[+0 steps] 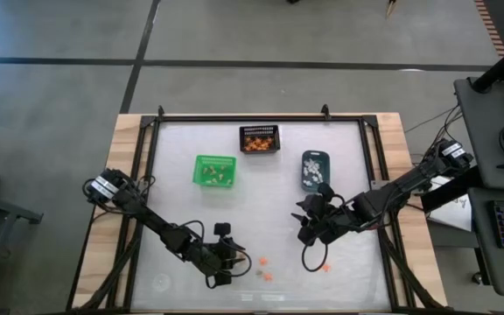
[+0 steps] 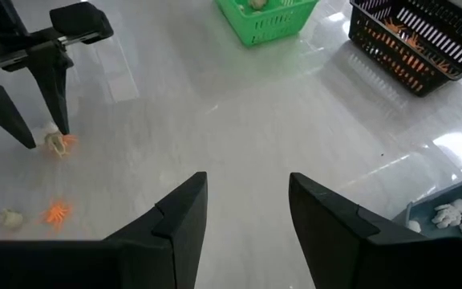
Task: Sort Halloween decoration
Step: Put the gray skull toy into the green bin
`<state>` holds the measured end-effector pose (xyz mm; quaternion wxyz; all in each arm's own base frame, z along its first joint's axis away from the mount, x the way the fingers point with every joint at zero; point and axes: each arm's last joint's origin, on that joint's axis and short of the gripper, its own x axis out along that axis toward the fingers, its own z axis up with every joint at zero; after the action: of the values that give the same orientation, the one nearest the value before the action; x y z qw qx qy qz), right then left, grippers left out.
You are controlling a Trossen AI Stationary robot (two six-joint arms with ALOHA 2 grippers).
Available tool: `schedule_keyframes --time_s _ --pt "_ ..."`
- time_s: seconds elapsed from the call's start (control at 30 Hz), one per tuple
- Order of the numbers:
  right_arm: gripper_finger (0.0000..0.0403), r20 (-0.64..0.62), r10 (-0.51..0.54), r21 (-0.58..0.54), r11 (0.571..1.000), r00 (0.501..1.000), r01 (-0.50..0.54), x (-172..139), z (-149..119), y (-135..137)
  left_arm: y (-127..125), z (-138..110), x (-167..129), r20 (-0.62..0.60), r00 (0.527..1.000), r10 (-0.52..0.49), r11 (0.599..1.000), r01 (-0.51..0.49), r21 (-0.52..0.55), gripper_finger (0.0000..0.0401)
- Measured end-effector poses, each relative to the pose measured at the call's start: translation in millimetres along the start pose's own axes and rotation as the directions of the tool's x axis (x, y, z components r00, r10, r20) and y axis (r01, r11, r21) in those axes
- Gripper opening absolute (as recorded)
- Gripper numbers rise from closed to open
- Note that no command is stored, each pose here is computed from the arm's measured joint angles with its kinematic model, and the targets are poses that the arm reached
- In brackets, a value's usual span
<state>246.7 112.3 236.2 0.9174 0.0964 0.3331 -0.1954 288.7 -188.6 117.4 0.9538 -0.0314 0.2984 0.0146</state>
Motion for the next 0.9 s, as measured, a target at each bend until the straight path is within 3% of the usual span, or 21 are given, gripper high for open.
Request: schedule_keyframes --time_s 0.33,0.63,0.9 --pt "0.0166 0.037 0.035 -0.019 0.999 0.999 -0.034 -0.1 4.3 3.9 -5.0 -9.3 12.7 0.025 0.999 -0.042 0.999 0.043 -0.021 0.0127" --pt "0.0166 0.043 0.039 -0.027 0.999 0.998 -0.038 -0.1 4.9 4.4 -2.7 -10.3 10.0 -0.010 1.000 -0.024 1.000 0.024 0.000 0.0125" --pt "0.0166 0.045 0.040 -0.033 0.999 0.998 -0.039 -0.1 5.1 4.5 -1.7 -10.2 9.9 -0.008 1.000 -0.006 1.000 0.006 -0.003 0.0076"
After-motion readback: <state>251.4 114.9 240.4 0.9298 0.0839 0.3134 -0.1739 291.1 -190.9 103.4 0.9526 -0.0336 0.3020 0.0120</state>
